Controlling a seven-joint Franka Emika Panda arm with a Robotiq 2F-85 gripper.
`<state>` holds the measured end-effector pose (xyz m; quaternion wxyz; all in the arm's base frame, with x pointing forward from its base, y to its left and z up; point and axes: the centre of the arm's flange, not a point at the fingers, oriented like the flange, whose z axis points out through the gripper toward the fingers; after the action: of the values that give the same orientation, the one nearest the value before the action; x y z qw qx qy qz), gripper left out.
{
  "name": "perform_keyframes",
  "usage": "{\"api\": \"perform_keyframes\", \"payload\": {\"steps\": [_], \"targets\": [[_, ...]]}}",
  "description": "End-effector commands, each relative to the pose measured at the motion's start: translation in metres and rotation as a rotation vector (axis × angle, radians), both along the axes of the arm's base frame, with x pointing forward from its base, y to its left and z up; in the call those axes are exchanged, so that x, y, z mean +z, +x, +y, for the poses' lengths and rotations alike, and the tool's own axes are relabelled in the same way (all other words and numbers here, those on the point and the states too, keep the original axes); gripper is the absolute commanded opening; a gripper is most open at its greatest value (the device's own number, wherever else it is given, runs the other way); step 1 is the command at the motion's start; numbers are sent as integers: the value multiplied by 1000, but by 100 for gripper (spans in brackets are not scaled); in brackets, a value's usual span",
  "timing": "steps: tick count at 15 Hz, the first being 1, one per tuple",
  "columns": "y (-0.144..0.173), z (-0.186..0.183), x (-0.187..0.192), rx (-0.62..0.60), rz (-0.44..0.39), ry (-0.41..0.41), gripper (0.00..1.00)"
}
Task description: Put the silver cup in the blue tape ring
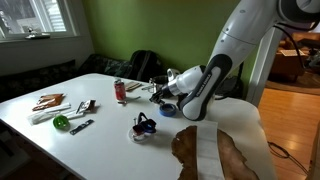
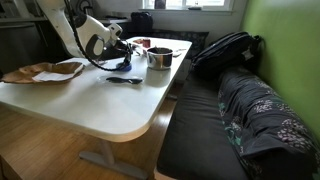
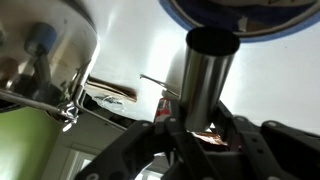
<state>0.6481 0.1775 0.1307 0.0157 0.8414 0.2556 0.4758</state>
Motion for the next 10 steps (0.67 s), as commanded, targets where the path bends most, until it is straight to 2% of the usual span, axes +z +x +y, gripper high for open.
{"api": "perform_keyframes", "payload": {"steps": [1, 6, 10], "targets": [[-4, 9, -8, -18, 40, 3, 12], [-26, 31, 26, 33, -79, 72, 12], [-40, 31, 33, -7, -55, -6, 12]]}}
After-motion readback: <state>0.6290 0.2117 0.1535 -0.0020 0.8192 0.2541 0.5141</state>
